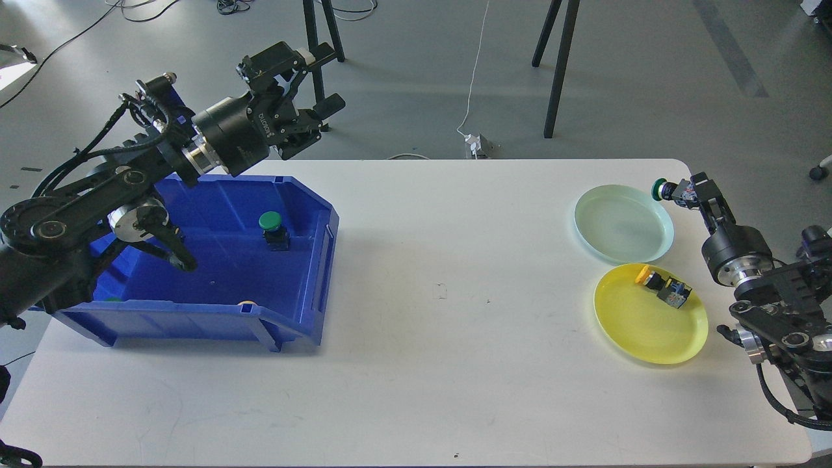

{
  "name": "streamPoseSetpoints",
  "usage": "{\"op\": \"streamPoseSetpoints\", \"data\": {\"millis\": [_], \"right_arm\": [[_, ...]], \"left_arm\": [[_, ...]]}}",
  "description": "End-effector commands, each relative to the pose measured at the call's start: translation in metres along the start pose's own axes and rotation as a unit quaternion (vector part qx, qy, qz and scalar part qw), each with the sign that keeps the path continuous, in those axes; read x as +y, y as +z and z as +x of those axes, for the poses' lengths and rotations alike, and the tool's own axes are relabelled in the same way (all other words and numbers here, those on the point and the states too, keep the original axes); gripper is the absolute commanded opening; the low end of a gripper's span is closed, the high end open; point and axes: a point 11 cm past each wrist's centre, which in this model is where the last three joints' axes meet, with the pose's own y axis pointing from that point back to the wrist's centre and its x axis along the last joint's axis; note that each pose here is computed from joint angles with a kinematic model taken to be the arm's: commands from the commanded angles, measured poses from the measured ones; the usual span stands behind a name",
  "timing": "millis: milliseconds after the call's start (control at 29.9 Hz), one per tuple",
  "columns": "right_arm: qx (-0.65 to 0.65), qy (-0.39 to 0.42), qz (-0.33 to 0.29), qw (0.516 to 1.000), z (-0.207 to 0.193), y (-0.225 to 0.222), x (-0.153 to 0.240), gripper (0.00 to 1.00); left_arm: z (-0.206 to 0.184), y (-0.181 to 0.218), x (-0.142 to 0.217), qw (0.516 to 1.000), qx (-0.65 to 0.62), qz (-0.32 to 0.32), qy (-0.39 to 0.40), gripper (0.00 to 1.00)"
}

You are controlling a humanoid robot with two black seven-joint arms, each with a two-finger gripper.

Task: Pass button and place on color plate
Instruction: 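Lower the green button onto the pale green plate and release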

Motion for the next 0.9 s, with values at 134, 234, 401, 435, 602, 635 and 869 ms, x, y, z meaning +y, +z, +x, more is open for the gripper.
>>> {"op": "streamPoseSetpoints", "data": {"millis": [134,234,401,435,602,635,869], "right_arm": [[0.058,-0.013,-0.019,0.998,-0.032,0.000,-0.011,0.11],[0.066,-0.026,-0.017,0.997,-0.049,-0.004,-0.011,0.15],[0.068,-0.027,-0.016,0.997,-0.053,-0.005,-0.010,0.35],[0.068,-0.027,-0.017,0.997,-0.053,-0.004,-0.010,0.40],[0.070,-0.024,-0.021,0.997,-0.051,0.001,-0.007,0.49],[0.070,-0.024,-0.021,0.997,-0.051,0.001,-0.007,0.51],[0.068,-0.012,-0.017,0.997,-0.047,-0.005,-0.011,0.65]], "left_arm": [[0.000,0.000,0.000,1.000,0.001,-0.001,0.001,0.87],[0.000,0.000,0.000,1.000,0.001,-0.001,0.001,0.87],[0.000,0.000,0.000,1.000,0.001,-0.001,0.001,0.87],[0.000,0.000,0.000,1.000,0.001,-0.001,0.001,0.87],[0.000,0.000,0.000,1.000,0.001,-0.001,0.001,0.87],[0.000,0.000,0.000,1.000,0.001,-0.001,0.001,0.87],[0.000,0.000,0.000,1.000,0.001,-0.001,0.001,0.87]]}}
